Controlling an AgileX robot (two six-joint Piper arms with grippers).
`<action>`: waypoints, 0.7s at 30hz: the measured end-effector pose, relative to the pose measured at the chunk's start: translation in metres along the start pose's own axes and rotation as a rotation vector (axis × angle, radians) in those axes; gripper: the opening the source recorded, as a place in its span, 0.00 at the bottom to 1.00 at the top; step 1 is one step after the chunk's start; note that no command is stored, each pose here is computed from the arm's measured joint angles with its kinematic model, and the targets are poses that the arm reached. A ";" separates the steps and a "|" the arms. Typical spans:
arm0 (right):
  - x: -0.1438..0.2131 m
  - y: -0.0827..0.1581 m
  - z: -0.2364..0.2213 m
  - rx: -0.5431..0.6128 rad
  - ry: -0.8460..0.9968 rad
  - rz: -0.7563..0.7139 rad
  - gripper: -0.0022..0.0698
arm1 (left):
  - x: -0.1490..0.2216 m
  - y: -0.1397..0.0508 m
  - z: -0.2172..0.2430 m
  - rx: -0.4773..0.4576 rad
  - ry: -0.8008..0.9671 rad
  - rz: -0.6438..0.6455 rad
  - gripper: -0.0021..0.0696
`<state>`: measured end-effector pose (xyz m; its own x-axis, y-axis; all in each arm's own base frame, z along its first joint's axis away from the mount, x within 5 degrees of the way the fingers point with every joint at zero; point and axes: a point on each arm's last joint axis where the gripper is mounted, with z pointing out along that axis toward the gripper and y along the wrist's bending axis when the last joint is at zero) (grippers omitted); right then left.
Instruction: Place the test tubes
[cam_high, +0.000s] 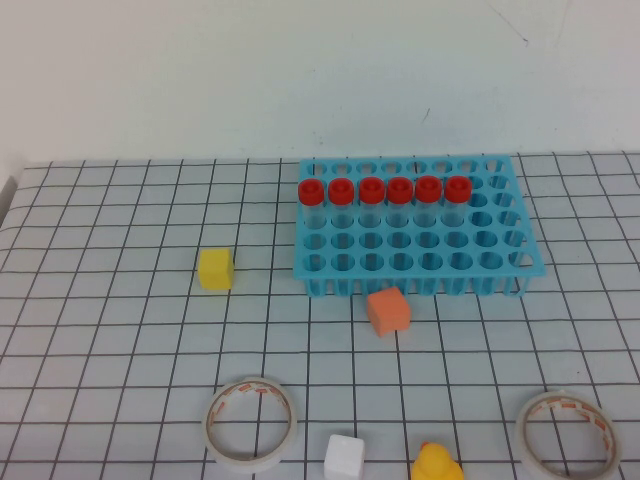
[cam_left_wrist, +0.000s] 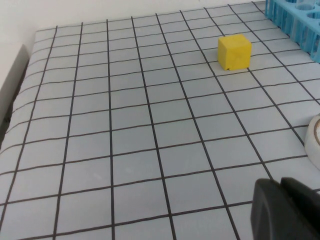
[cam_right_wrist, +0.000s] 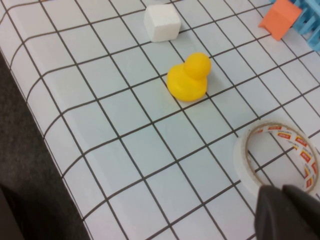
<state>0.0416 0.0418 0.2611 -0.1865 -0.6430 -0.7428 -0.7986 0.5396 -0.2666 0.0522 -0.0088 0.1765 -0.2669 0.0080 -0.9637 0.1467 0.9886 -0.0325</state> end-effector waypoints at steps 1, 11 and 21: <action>0.000 0.000 0.000 0.000 0.000 0.000 0.03 | 0.000 0.000 0.000 0.000 0.000 0.002 0.03; 0.005 -0.004 0.004 0.085 -0.030 0.036 0.03 | 0.000 0.000 0.000 0.000 0.000 0.002 0.03; 0.052 -0.007 0.013 0.566 -0.103 0.227 0.03 | 0.000 0.000 0.000 0.000 0.000 0.002 0.03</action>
<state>0.0449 0.0115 0.2169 -0.2376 -0.4382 -0.8669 -0.3128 0.8795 -0.3588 0.0522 -0.0088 0.1765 -0.2670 0.0096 -0.9637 0.1473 0.9886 -0.0309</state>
